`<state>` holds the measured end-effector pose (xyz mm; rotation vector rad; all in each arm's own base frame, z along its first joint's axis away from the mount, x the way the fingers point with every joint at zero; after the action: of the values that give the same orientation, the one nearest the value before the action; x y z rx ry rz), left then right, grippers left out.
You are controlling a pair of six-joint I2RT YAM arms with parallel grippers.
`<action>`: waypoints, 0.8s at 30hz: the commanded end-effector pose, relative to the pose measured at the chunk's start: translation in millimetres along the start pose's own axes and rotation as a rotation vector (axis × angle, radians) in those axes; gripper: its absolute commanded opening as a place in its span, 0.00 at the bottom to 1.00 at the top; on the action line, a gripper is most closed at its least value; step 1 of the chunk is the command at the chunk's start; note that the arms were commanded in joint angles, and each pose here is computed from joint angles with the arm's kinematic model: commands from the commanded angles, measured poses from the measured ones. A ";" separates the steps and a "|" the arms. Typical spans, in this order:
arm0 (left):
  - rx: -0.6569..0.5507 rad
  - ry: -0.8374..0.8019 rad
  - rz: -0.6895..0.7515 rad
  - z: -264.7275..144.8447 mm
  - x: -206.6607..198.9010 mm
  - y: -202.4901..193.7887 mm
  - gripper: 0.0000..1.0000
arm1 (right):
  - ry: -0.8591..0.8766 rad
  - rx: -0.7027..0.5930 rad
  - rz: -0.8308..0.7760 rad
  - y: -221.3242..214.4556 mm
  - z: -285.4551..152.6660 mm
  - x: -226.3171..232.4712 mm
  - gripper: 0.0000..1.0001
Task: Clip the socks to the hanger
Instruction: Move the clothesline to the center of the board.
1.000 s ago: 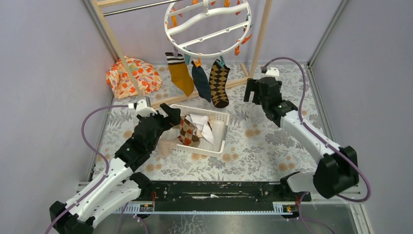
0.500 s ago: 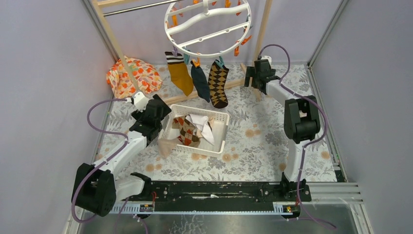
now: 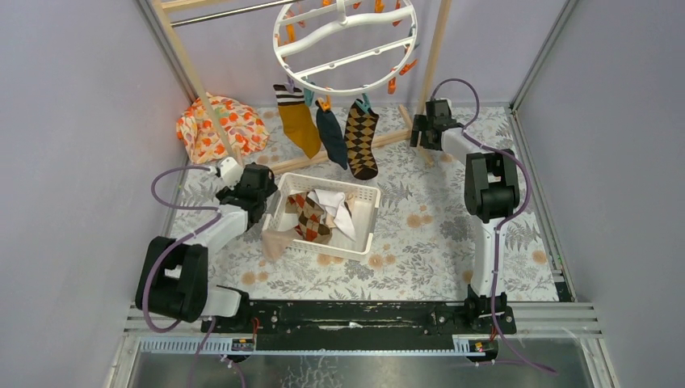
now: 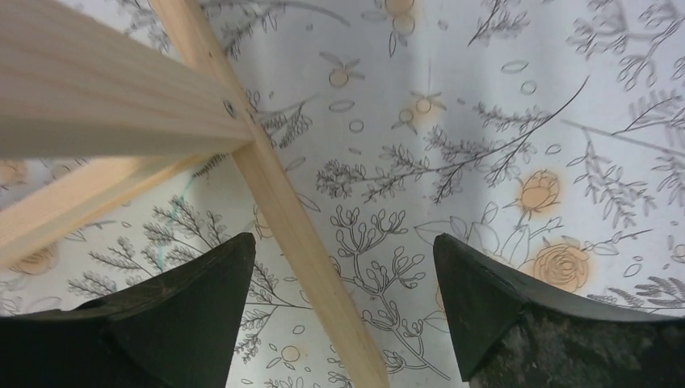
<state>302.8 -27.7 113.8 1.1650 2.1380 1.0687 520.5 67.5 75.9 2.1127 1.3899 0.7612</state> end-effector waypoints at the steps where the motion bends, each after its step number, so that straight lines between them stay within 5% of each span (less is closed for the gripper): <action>1: 0.051 -0.006 -0.058 18.4 -1.3 -6.7 0.99 | 0.052 0.012 0.008 -3.5 -10.0 5.8 0.86; 15: 0.231 -0.023 -0.012 50.4 -7.5 -32.2 0.99 | 0.038 0.063 0.046 -15.8 -21.1 -0.7 0.12; 18: 0.234 -0.027 -0.013 54.6 -7.2 -32.5 0.99 | 0.022 0.083 0.057 -22.2 -26.0 -4.7 0.01; 24: 0.239 -0.038 -0.013 63.6 -10.0 -27.4 0.99 | 0.001 0.128 0.083 -39.1 -43.5 -16.1 0.00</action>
<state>330.3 -10.7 61.4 1.2505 2.3106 0.8892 482.5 80.5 63.4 2.2139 1.5268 0.8250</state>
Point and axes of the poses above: each gripper's point midway between its finger pads, its own z axis out along the fingers, its own x axis along the line the jaws close on, y = z × x, the point moved 6 cm from there along -z, back along the fingers, and after that the axes turned 15 degrees about z, right-handed, at the moved point
